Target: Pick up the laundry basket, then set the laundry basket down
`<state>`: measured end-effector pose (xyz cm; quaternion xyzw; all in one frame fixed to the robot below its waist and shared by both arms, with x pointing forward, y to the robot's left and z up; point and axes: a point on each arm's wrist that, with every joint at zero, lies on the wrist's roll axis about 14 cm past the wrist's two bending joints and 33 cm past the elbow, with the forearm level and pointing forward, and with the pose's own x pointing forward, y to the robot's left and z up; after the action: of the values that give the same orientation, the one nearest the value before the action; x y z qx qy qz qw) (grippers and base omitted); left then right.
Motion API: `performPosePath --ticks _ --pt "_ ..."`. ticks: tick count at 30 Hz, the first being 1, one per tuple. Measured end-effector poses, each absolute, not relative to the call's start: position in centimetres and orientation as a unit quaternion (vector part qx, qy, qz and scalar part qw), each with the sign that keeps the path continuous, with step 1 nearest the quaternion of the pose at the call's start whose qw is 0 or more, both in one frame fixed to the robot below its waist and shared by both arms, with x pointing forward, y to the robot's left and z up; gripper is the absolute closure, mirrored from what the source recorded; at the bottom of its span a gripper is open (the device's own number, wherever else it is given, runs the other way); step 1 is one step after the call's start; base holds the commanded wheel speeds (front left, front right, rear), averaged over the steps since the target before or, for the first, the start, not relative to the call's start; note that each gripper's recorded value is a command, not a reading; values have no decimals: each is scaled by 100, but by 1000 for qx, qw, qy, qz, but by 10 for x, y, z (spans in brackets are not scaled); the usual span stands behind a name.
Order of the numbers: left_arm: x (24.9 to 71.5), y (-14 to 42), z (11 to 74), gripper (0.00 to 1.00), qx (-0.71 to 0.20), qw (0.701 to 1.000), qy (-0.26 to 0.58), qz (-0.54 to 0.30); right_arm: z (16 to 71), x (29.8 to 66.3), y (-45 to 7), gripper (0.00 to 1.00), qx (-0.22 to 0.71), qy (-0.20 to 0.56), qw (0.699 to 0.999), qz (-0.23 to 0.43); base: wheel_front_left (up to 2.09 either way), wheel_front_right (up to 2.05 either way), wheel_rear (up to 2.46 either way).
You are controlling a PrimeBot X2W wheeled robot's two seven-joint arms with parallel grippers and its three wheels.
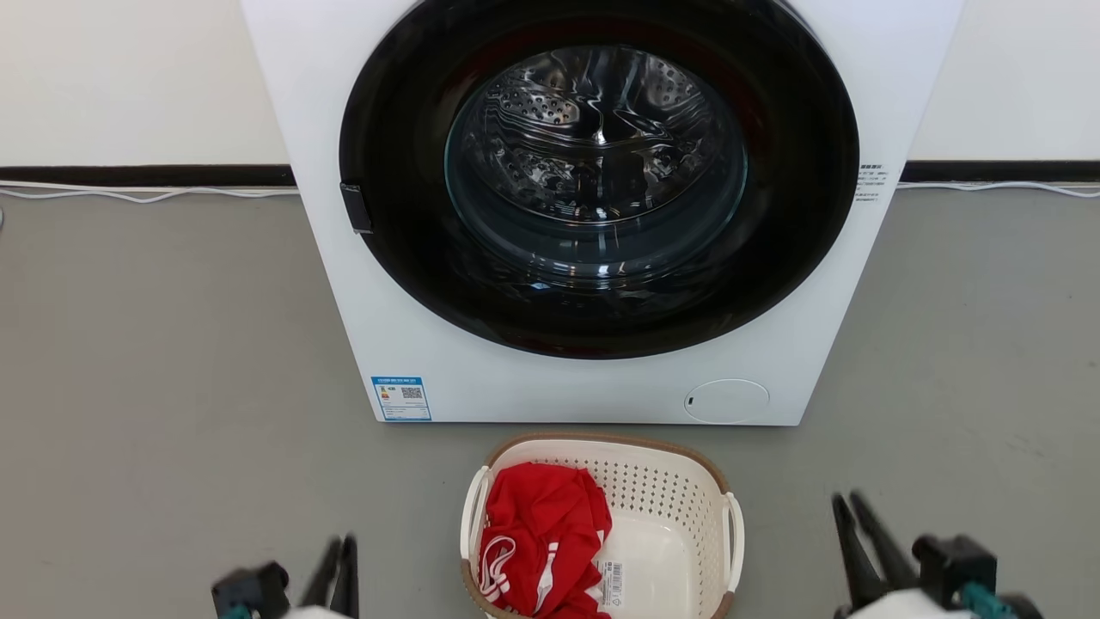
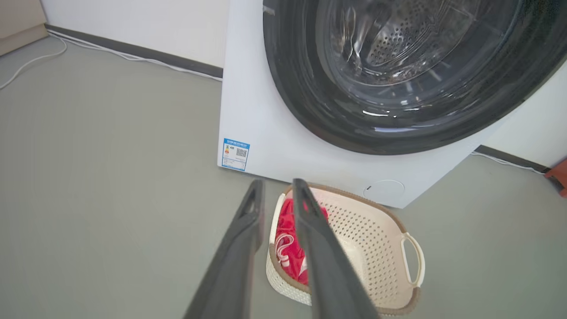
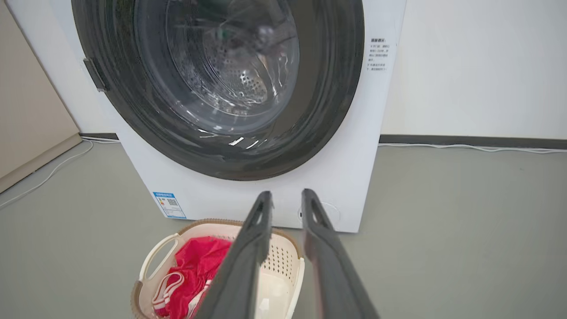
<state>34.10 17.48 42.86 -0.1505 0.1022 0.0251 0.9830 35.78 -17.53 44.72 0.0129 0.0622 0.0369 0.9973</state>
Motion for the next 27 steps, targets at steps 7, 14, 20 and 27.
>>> performPosePath --ticks 7,14,20,27 --pt "317 171 397 100 -168 973 155 38 416 337 -177 100 35 113 993 26 0 0 0" --pt "319 175 396 100 -199 965 161 51 416 338 -180 100 77 116 990 11 0 0 0" --pt "321 175 397 100 -230 958 162 56 418 339 -183 100 110 115 987 -1 0 0 0" --pt "323 177 399 100 -264 949 161 63 422 342 -186 100 152 110 982 -14 0 0 0"
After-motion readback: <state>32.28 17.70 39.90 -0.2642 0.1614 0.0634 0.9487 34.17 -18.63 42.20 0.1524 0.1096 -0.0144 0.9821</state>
